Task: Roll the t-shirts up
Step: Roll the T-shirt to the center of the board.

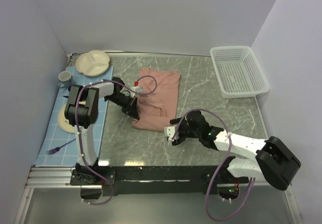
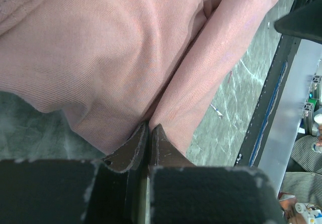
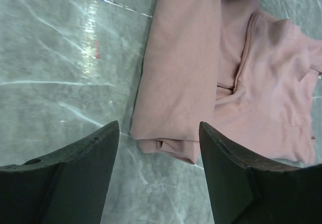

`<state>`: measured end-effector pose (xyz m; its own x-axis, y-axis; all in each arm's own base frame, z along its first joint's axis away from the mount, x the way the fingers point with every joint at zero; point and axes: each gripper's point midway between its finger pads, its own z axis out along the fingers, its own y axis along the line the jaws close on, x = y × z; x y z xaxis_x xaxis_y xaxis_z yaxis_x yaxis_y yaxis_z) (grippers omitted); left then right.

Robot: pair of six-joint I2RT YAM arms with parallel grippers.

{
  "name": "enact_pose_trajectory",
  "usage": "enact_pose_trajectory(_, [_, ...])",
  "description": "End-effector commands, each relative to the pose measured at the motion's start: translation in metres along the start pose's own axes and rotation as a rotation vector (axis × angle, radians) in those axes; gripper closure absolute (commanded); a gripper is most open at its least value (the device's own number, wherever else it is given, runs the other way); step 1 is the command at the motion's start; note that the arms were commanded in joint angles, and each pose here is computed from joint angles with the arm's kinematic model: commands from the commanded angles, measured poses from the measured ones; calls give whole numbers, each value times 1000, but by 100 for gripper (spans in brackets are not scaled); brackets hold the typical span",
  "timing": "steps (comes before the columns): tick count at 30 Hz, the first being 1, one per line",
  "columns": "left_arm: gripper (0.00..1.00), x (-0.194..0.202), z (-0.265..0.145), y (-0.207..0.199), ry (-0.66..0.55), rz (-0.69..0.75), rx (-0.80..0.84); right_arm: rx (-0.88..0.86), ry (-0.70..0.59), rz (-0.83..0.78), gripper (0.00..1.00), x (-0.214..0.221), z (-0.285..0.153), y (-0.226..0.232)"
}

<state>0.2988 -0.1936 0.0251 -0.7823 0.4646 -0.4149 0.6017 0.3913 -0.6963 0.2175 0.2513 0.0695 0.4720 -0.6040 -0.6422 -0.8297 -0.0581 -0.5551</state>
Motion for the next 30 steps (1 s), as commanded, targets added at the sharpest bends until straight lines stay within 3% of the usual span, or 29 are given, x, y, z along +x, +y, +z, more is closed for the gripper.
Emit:
enact_pose_trajectory(1, [94,4,-1,5,25,8,-28,64,-13,-108,30,-8,9,-27])
enact_pose_trajectory(7, [94,3,-1,7,30,3,-30,9,-46,-142,32,-12,7,-12])
enact_pose_trajectory(11, [94,3,0,8,35,-2,-24,-50,22,-97,37,2,11,-4])
enact_pose_trajectory(30, [93,2,-3,9,29,-15,-13,-257,292,-136,37,50,29,13])
